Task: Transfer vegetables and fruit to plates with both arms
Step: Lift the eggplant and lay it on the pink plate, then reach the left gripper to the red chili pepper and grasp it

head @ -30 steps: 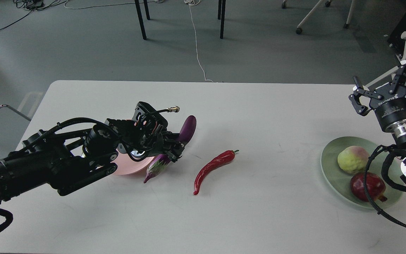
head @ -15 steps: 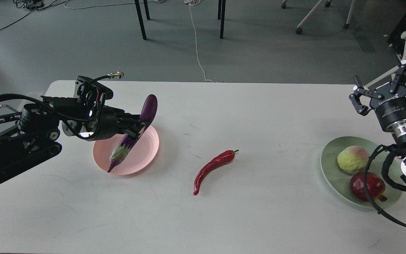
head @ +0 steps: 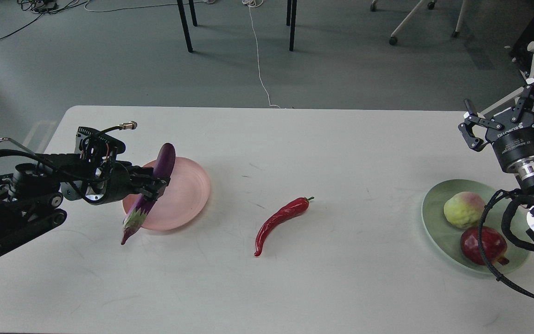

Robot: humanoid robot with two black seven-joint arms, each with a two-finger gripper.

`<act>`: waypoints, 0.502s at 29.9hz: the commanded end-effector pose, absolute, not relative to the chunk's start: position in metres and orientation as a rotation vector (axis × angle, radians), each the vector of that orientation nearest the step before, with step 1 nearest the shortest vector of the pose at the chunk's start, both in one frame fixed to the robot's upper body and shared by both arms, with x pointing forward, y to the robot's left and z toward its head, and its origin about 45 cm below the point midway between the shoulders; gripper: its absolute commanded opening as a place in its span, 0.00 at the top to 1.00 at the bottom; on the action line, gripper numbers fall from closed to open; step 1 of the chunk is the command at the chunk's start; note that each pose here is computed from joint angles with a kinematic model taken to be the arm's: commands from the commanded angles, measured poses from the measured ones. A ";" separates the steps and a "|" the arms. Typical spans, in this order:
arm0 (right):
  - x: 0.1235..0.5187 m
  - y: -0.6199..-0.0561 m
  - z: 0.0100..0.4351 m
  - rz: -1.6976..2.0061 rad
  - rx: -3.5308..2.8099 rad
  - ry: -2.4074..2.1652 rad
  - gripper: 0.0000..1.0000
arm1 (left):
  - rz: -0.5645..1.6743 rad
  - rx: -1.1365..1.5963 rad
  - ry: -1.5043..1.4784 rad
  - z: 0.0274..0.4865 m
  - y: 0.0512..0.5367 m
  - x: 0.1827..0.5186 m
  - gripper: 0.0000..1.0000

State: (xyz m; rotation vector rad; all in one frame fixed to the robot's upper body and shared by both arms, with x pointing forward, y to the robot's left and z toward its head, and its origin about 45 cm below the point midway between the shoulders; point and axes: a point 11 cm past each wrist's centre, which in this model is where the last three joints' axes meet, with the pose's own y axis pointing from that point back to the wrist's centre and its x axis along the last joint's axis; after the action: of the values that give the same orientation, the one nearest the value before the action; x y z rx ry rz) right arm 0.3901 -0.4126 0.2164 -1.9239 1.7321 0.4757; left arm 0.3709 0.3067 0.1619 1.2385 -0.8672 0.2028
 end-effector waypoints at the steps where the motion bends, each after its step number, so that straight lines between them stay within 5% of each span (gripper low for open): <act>1: 0.390 -0.411 0.215 0.480 -1.922 1.729 0.02 | 0.194 1.219 -0.876 0.162 0.297 0.373 0.20; 8: 0.390 -0.413 0.216 0.477 -1.924 1.733 0.02 | 0.214 1.187 -0.931 0.186 0.285 0.385 0.19; 15: 0.390 -0.413 0.217 0.474 -1.924 1.732 0.02 | 0.138 1.015 -1.061 0.213 0.199 0.391 0.19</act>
State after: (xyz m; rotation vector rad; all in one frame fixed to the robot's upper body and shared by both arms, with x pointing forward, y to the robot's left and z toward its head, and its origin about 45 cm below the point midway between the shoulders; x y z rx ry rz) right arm 0.3898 -0.4133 0.2165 -1.9239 1.7339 0.4753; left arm 0.3929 0.2362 0.2107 1.0829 -1.0255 0.1816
